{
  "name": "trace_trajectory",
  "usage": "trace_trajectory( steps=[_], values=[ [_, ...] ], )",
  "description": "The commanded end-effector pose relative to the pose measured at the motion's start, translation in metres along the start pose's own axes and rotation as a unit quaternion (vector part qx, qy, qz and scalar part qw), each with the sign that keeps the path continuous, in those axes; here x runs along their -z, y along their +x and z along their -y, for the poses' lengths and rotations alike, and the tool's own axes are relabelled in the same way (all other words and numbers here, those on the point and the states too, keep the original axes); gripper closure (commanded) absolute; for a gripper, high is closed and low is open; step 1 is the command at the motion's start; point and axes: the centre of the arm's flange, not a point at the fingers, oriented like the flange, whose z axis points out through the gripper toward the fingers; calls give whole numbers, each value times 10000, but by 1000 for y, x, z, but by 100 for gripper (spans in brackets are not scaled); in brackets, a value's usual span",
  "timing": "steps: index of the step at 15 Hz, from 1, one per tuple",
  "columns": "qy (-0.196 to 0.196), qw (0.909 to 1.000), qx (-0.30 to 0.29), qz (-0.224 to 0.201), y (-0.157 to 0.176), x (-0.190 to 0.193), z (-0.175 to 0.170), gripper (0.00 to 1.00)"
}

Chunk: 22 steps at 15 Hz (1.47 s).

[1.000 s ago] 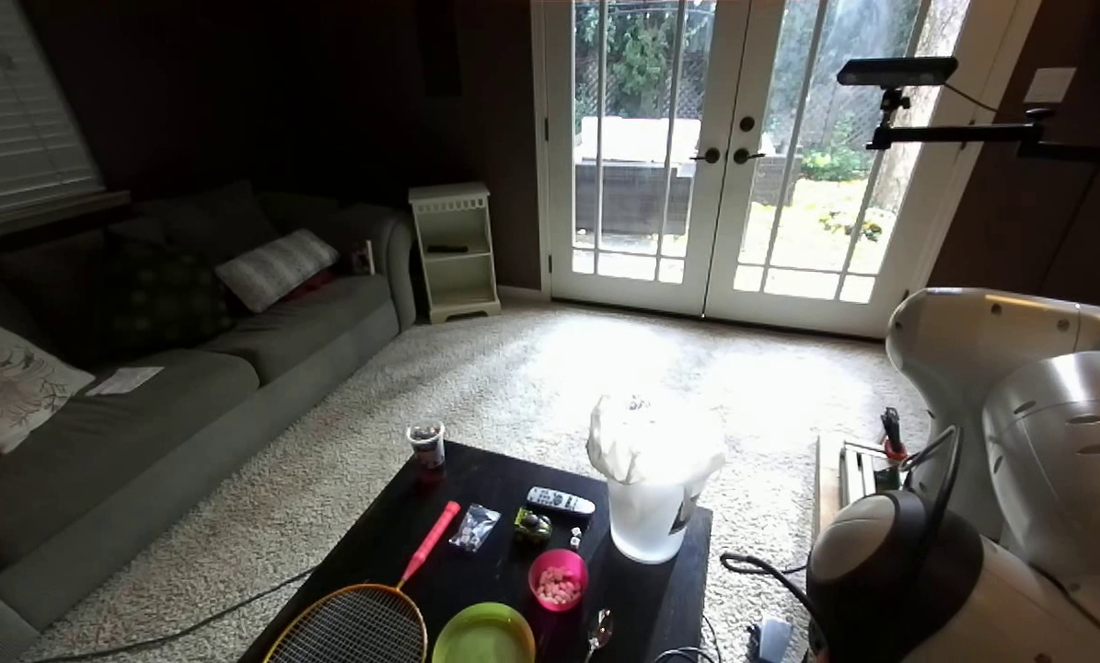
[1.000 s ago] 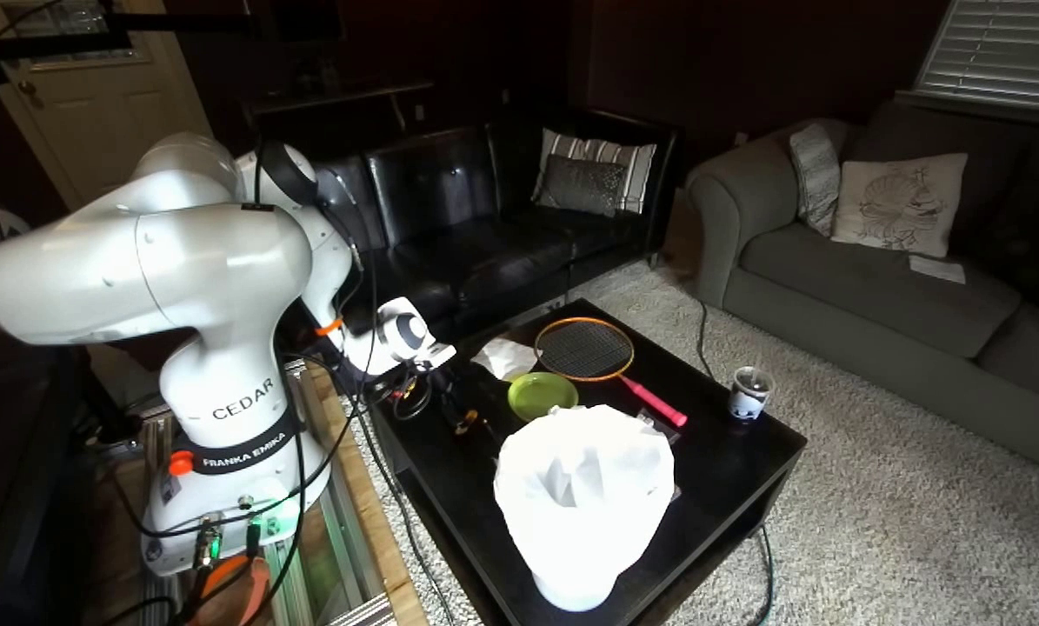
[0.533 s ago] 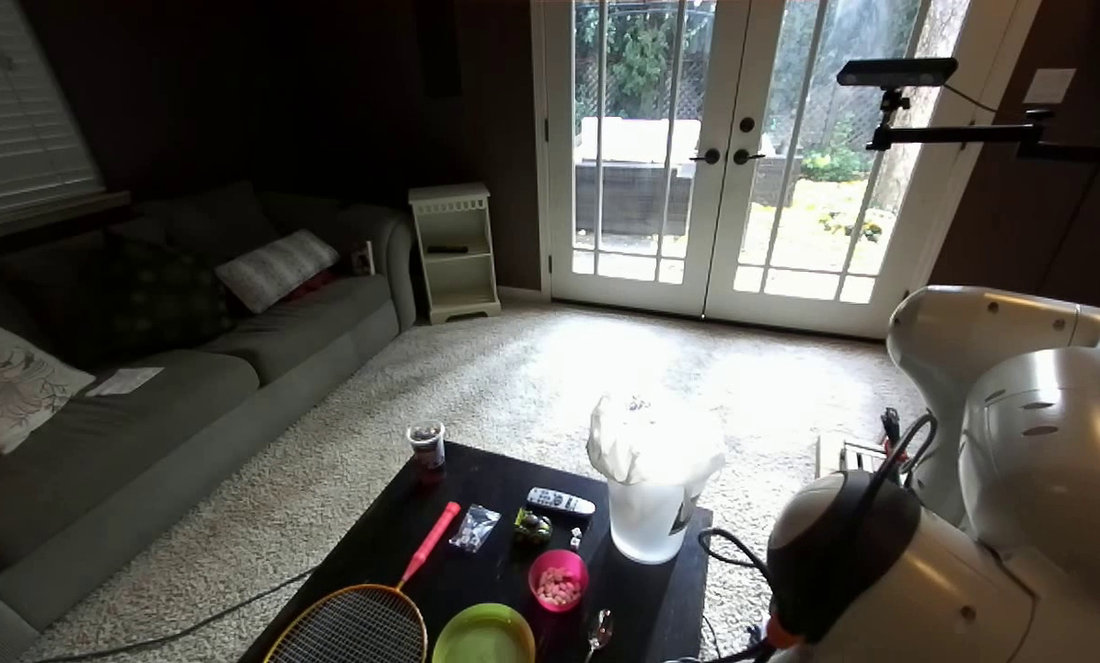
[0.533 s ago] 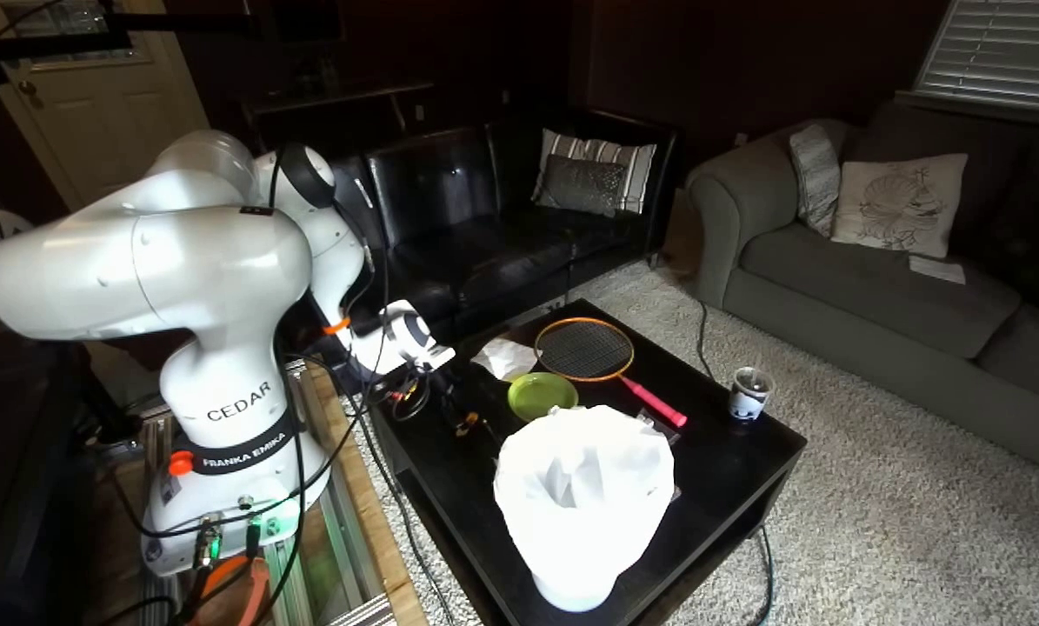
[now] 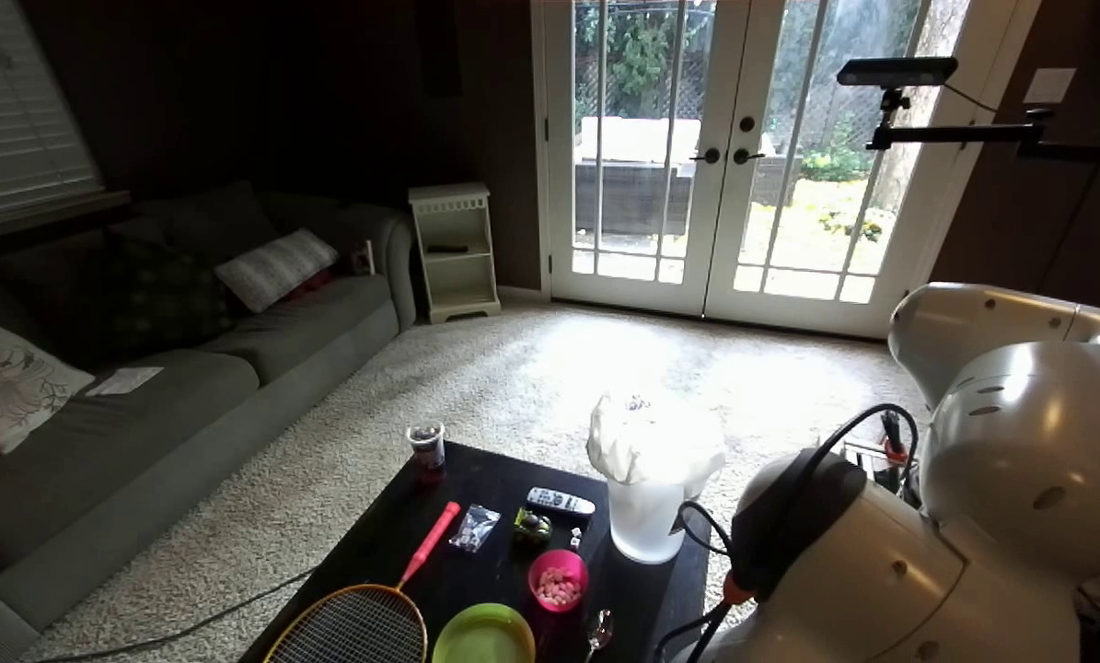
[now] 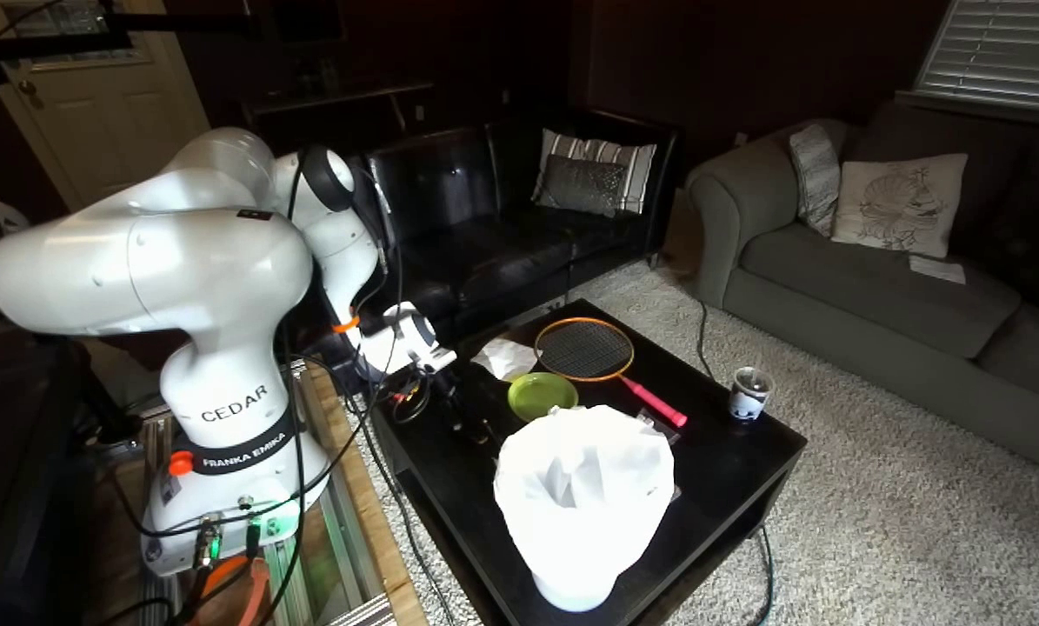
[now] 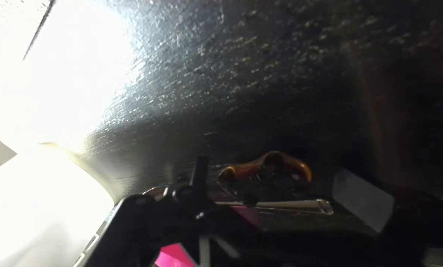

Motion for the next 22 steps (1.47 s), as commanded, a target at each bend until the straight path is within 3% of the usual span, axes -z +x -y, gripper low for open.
trace_trajectory(
  steps=[1, 6, 13, 14, 16, 22],
  values=[
    [47, 9997, -215, 97, -2, -16, 19, 0],
    [137, 9969, -505, 583, 13, -25, 13, 0],
    [514, 9842, -1158, 1239, 38, -40, 10, 0],
    [535, 9827, -1201, 1305, 39, -40, 9, 25],
    [528, 9806, -1271, 1396, 41, -40, 13, 31],
    [554, 9731, -1397, 1747, 51, -31, 9, 75]
  ],
)
